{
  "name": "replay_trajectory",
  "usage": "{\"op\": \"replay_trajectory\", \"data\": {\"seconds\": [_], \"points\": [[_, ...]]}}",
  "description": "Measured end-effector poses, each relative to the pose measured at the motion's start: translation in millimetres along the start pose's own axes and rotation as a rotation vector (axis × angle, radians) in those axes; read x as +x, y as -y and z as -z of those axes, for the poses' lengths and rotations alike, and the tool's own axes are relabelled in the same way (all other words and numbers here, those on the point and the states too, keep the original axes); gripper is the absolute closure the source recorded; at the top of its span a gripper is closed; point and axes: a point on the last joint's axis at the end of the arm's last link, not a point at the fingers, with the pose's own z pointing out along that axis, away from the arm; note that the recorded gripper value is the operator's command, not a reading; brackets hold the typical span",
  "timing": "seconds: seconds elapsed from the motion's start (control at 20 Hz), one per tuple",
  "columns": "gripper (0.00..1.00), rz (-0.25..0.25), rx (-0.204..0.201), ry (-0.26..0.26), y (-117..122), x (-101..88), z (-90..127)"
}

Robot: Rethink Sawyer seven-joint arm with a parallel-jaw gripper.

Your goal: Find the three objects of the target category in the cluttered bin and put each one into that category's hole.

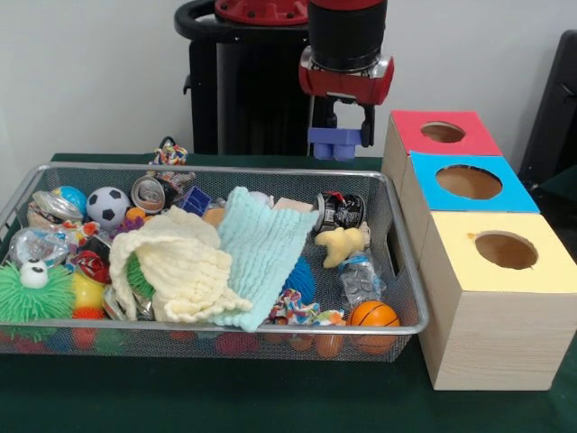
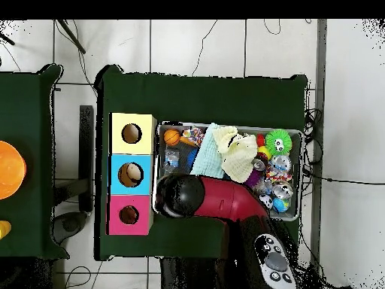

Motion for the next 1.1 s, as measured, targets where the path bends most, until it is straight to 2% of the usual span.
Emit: {"op": "replay_trajectory", "data": {"seconds": [0.1,0.15,0.4,0.45,0.65,0.7,0.8,1.1], "points": [[1.00,0.005,-0.003,0.032,0,-4.1,-3],[1.00,0.020,-0.006,0.089,0,-11.2,-8],[1.00,0.082,-0.015,0.264,-2,-32.4,-25],[1.00,0.105,-0.021,0.326,-3,-39.3,-30],[1.00,0.149,-0.029,0.424,-4,-49.2,-37],[0.00,0.161,-0.031,0.446,-5,-51.5,-38],[0.00,0.198,-0.024,0.488,-7,-55.2,-41],[0.00,0.263,-0.007,0.528,-11,-57.0,-42]]}}
